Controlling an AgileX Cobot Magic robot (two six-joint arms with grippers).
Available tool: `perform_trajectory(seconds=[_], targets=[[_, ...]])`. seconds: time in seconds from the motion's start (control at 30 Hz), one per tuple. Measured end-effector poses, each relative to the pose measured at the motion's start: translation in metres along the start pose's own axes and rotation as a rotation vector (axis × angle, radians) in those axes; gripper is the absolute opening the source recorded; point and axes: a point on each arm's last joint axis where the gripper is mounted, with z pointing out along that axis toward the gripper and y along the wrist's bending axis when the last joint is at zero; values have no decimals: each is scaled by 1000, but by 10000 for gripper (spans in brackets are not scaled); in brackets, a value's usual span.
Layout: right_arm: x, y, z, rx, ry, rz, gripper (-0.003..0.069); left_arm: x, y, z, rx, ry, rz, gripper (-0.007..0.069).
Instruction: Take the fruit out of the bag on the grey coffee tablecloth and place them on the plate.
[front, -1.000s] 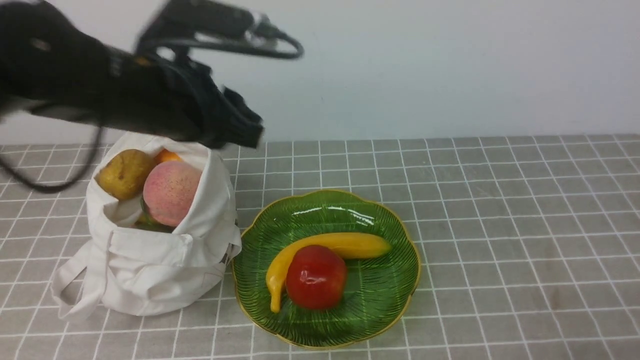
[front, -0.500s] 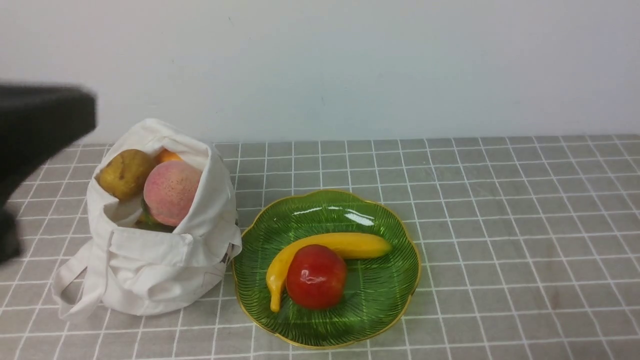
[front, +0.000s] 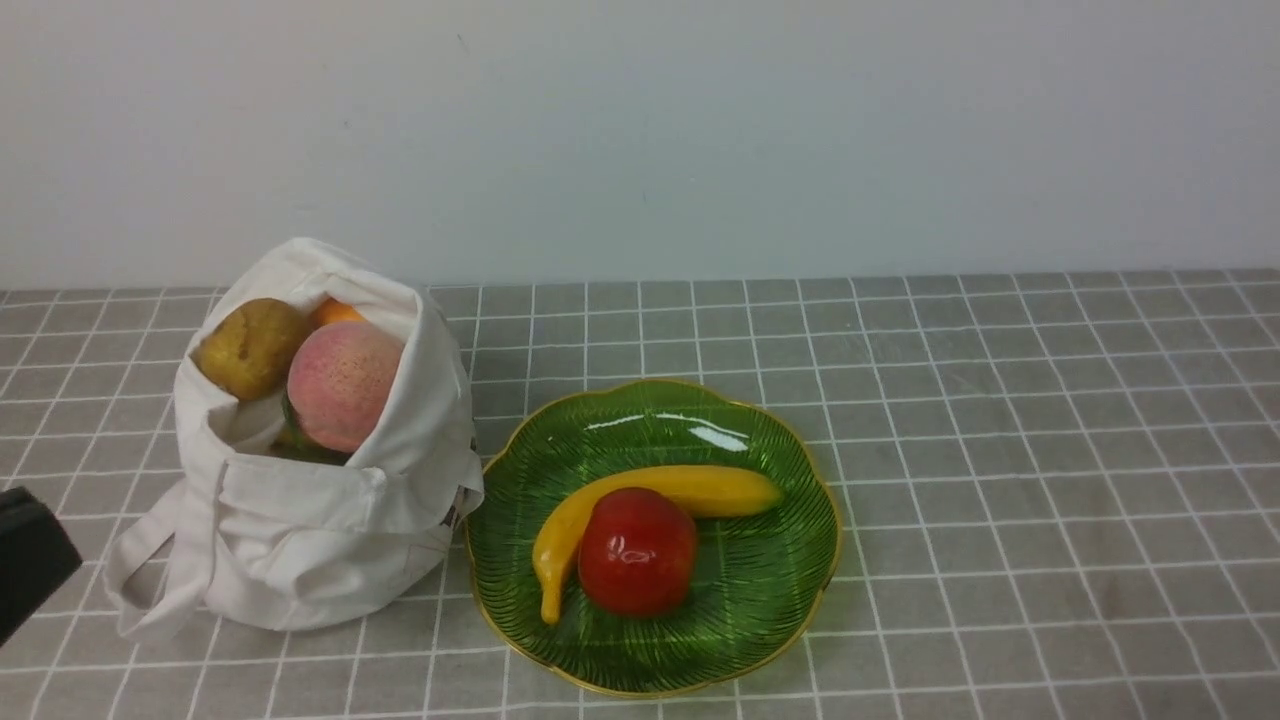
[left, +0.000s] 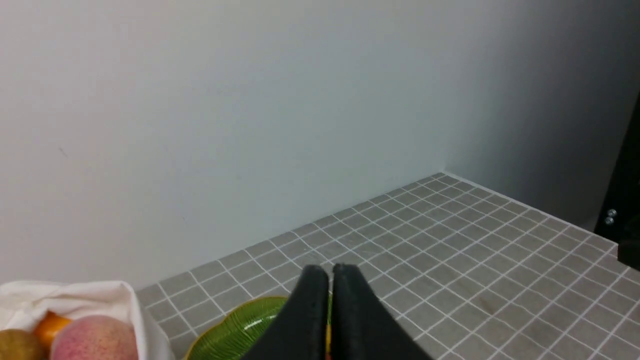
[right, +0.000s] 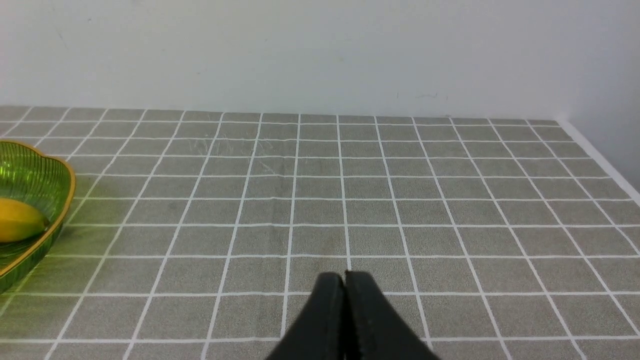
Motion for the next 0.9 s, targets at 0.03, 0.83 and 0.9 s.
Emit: perform_trajectory(seconds=[0.03,0.83,0.9], targets=[[0,0,0,0,0,0,-15,-1,0,0,-5,-11,-2,-8],[0,0,0,0,0,0,-15,118,42,-5,-555,204,-9,-8],[0,0,0,0,0,0,-15,131,43,-5,-564,231,-8,-8]])
